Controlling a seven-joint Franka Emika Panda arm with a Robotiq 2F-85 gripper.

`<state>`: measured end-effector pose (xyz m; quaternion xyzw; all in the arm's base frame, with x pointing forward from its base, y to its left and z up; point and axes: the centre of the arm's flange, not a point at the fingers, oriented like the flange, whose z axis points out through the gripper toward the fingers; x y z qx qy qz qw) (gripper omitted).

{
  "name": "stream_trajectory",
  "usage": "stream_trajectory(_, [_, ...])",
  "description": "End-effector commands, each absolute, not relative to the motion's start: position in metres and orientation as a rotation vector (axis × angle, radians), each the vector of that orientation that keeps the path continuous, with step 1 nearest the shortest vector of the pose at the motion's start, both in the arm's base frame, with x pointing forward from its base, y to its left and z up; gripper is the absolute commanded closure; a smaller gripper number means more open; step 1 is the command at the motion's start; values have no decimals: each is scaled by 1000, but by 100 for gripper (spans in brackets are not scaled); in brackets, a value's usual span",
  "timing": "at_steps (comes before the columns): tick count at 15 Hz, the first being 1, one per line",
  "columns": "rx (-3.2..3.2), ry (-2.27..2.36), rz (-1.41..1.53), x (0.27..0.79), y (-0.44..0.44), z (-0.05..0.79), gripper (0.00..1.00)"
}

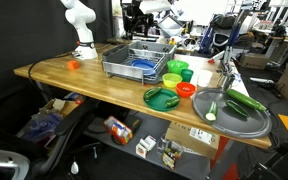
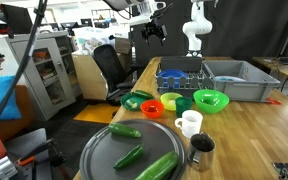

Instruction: Pick up the blue plate from the dish rack and put it on the table.

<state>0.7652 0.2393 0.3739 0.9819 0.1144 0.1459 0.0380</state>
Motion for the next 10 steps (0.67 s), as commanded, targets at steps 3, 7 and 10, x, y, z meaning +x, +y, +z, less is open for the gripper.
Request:
stream_trajectory(3, [3012,261,457,833,257,340,0])
stream_trajectory(7, [3023,228,437,846,268,314,0])
stream_trajectory(10, [3031,198,443,859,273,300,0])
